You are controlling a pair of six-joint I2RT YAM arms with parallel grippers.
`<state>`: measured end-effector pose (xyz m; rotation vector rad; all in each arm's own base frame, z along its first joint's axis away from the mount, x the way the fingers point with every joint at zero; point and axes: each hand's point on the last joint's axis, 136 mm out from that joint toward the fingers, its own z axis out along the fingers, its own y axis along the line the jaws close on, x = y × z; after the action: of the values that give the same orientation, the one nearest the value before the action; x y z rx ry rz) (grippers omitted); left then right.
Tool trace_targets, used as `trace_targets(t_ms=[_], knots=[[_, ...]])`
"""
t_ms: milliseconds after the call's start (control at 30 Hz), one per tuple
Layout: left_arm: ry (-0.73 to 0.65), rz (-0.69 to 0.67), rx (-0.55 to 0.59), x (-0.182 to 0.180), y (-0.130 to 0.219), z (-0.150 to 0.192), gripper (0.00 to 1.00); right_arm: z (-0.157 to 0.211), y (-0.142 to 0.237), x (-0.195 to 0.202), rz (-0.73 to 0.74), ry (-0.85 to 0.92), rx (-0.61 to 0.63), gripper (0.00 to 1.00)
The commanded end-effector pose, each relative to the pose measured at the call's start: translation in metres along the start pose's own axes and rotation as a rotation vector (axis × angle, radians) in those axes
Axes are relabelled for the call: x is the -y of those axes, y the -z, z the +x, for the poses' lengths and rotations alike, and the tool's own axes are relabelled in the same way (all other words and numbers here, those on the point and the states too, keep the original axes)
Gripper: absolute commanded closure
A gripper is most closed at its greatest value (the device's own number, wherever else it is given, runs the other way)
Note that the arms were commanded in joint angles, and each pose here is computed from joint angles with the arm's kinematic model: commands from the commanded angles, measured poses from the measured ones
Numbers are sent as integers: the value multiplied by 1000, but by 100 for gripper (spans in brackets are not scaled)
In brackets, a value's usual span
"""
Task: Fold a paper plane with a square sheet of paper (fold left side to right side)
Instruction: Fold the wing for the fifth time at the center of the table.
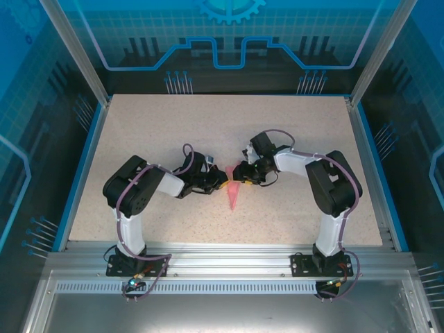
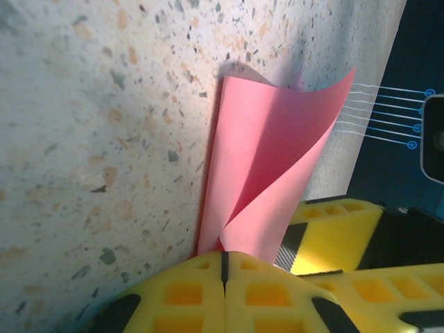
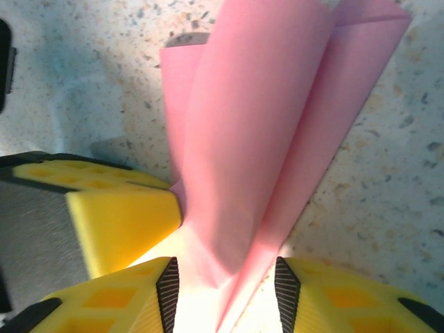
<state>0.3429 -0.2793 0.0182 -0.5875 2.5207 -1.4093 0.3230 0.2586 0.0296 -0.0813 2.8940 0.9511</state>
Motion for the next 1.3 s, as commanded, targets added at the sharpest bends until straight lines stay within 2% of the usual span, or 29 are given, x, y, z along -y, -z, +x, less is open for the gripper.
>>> trace_targets(t_ms=[0,100,167,500,900,1133,1267], knots=[[23,-78,-17,-25,-8,1,94,-1,11,-25,-88,46,25,62],[26,-85,-17,-27,-8,2,95,-5,9,-34,-145,33,28,70],[25,-88,-16,-28,-8,2,96,-7,5,-33,-142,26,26,71],[42,-121,-10,-37,-8,2,100,-5,-15,-11,-63,6,0,71],[78,-188,5,-58,-5,4,100,3,-29,14,30,-26,-54,71],[81,-196,3,-62,-5,5,100,-23,9,-16,-93,3,36,70],[82,-200,4,-62,-6,5,100,-32,12,-19,-89,7,51,71]])
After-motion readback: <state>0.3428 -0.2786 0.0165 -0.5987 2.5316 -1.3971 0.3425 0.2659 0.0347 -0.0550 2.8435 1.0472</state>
